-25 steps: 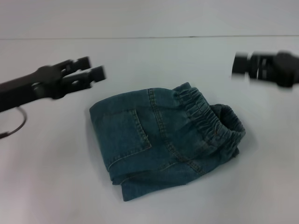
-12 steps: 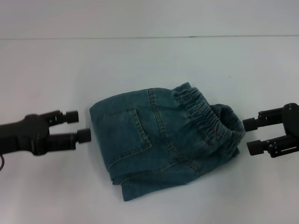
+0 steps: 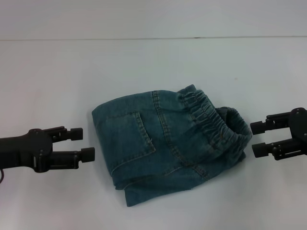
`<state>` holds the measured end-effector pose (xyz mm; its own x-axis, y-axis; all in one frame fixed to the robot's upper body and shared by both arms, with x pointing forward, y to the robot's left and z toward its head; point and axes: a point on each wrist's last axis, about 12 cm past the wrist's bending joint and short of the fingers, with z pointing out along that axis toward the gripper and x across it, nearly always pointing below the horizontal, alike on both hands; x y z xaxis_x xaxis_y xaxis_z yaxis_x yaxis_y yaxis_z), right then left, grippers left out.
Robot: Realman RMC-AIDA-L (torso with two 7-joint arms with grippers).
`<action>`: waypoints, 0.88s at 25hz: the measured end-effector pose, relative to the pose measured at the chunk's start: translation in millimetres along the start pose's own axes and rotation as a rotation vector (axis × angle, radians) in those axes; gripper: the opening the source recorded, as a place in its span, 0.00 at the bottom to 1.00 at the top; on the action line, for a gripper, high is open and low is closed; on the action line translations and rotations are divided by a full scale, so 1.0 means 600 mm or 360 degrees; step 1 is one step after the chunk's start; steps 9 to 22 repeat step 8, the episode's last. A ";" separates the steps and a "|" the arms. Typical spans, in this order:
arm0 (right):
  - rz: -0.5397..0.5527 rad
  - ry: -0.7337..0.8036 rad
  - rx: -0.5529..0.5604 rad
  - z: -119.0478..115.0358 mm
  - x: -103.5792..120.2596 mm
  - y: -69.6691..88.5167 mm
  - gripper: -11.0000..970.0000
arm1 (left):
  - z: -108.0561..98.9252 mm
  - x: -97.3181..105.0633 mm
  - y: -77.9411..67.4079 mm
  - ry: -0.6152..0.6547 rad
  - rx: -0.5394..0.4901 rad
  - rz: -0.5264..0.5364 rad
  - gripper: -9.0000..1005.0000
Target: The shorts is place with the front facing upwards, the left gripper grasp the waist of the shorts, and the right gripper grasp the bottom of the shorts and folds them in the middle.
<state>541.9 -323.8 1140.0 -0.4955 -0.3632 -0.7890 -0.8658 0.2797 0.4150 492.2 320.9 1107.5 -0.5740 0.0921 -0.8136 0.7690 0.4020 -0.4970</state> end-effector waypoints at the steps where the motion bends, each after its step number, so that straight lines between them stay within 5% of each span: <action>1: 0.0002 -0.0001 0.0007 0.000 0.001 -0.001 0.80 | 0.000 0.000 0.000 0.0001 0.0000 0.0000 0.93; 22: 0.0008 -0.0003 0.0027 0.002 0.002 -0.003 0.80 | 0.003 -0.004 0.001 0.0007 0.0009 0.0007 0.93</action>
